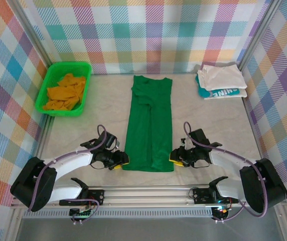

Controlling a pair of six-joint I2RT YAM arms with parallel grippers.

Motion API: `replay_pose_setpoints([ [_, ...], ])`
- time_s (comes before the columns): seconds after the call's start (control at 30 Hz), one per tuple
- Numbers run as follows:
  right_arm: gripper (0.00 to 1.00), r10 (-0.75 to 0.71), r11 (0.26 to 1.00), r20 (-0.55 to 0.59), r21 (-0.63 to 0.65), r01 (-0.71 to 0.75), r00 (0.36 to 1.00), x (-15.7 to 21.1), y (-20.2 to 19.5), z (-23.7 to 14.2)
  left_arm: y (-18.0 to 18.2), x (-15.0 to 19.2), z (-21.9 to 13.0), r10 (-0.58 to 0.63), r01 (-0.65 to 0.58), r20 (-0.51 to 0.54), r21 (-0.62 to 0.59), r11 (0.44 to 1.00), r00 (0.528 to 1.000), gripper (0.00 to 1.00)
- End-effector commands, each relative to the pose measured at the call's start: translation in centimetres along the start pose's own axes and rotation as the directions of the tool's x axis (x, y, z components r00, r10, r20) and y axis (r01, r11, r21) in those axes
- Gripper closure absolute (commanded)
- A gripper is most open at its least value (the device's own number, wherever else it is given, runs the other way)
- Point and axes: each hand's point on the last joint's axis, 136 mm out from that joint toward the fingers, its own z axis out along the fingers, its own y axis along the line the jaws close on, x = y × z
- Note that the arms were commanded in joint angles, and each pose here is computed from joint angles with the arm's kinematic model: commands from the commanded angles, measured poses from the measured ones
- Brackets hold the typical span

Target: Fold and stack the t-shirts

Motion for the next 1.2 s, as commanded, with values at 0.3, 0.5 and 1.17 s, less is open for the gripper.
replay_pose_setpoints([
  [0.3,0.61,0.008,0.999,-0.036,-0.050,-0.009,0.999,0.8,0.7,1.0,-3.5,-0.3,0.9,0.072,-0.075,0.039,0.093,0.993,0.997,0.68],
  [0.5,0.62,0.016,0.998,-0.054,-0.064,-0.019,0.998,1.4,1.3,1.5,-5.1,-0.8,0.7,0.093,-0.098,0.052,0.105,0.990,0.994,0.67],
  [1.17,0.61,0.075,0.992,0.038,0.097,-0.079,0.996,2.4,-1.5,-0.7,-4.5,-0.6,1.7,0.078,-0.083,0.053,0.092,0.992,0.995,0.70],
])
